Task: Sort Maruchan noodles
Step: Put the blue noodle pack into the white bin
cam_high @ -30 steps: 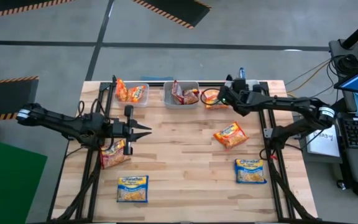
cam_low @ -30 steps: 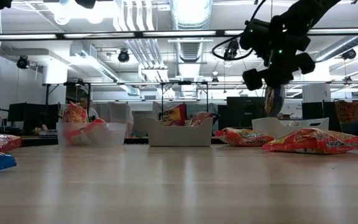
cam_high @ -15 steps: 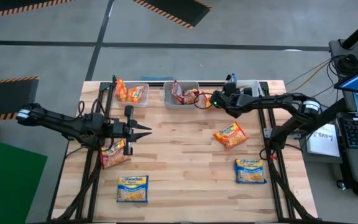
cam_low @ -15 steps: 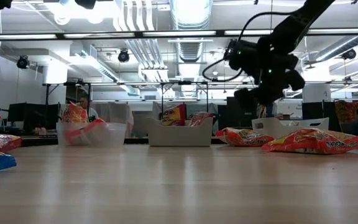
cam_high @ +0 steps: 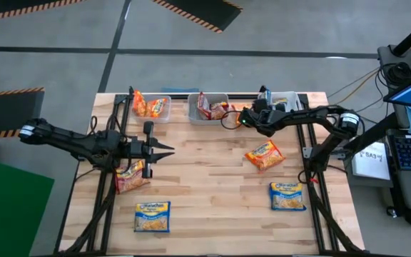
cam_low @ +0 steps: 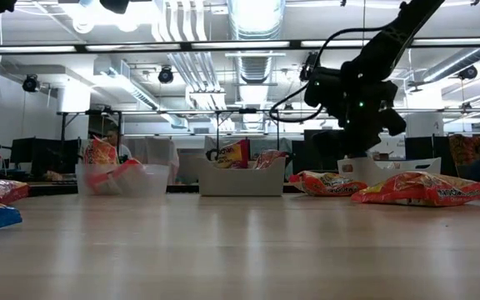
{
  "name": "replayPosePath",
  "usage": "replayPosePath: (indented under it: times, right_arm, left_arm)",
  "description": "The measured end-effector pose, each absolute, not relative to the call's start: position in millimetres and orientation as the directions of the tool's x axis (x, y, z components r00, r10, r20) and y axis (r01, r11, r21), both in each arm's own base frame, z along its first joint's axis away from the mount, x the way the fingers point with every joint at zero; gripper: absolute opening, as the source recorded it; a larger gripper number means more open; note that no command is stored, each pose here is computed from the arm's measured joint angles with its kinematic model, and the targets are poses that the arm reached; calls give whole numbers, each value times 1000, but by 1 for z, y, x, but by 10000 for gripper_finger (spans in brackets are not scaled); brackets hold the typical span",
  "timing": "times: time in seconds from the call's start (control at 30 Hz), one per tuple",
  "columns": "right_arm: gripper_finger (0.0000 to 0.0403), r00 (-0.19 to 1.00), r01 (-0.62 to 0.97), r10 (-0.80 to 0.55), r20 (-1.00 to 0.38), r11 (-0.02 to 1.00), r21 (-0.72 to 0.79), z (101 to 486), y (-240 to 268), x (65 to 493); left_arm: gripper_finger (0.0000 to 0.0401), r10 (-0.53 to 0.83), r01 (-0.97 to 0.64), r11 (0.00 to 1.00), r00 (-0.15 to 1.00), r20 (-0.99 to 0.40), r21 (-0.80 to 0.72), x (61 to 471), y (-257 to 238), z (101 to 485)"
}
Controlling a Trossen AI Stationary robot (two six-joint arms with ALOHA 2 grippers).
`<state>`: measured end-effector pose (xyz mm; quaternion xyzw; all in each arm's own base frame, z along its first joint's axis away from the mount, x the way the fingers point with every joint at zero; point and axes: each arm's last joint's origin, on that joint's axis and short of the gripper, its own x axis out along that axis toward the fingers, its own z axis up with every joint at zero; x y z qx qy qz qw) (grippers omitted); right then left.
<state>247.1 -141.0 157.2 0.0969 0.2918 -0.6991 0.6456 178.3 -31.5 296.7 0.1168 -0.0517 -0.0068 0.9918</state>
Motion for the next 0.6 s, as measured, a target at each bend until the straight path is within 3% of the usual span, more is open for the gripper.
replayPosePath:
  times: [0.3,0.6]
  right_arm:
    - [104,-71,980,-840,-538,41,-193,198,-136,242]
    - [105,173,984,-804,-570,171,57,249,-119,232]
  left_arm:
    - [39,-26,3,972,995,94,234,178,-32,296]
    - [39,-26,3,972,995,94,233,178,-32,296]
